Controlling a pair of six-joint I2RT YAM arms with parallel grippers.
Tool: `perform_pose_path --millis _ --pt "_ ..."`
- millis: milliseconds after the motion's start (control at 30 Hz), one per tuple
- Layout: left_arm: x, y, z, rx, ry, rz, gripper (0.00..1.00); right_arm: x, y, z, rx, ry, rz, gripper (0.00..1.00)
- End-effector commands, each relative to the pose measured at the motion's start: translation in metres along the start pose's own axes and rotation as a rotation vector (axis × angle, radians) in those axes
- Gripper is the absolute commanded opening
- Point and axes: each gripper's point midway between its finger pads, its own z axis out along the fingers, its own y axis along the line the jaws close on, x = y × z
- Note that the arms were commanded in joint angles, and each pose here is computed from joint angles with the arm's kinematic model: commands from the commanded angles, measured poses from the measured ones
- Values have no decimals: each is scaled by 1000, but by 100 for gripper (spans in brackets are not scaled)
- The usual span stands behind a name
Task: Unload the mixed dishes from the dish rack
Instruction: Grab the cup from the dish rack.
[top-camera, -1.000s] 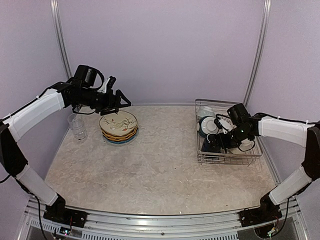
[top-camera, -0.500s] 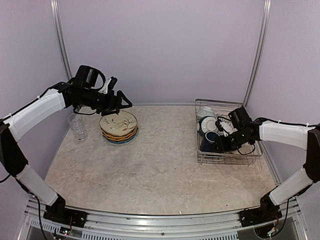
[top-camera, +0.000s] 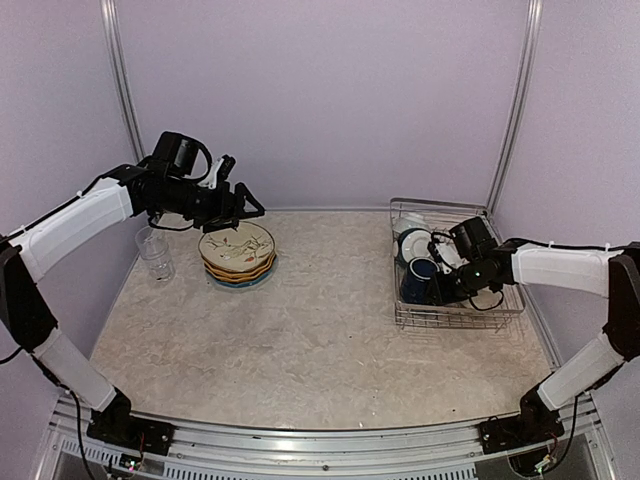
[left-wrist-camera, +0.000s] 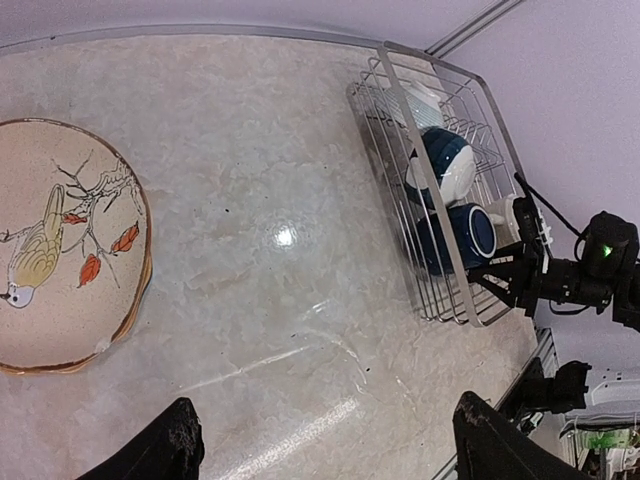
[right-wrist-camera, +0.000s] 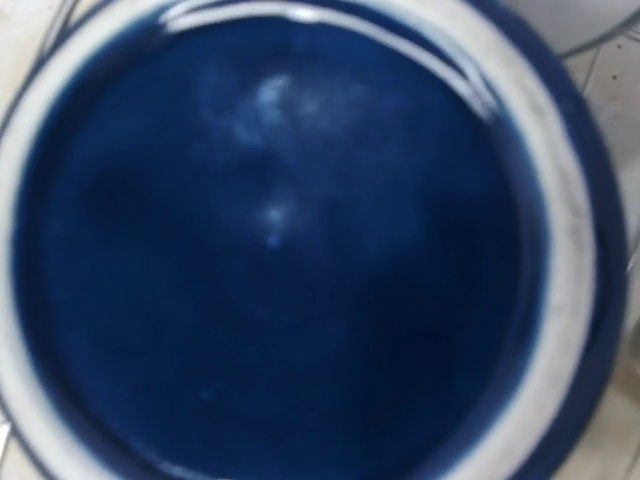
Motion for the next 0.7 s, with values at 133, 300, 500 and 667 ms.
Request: perform_pose_path --millis 133,300,500,667 --pt "2 0 5 -9 20 13 83 12 -2 9 63 69 -87 19" --pt "2 3 7 -19 23 12 83 5 3 1 56 55 -95 11" --pt "4 4 11 -16 35 4 83 -8 14 -16 11 -5 -78 0" --pt "4 2 11 -5 36 2 83 -16 17 -32 -10 -79 -5 0"
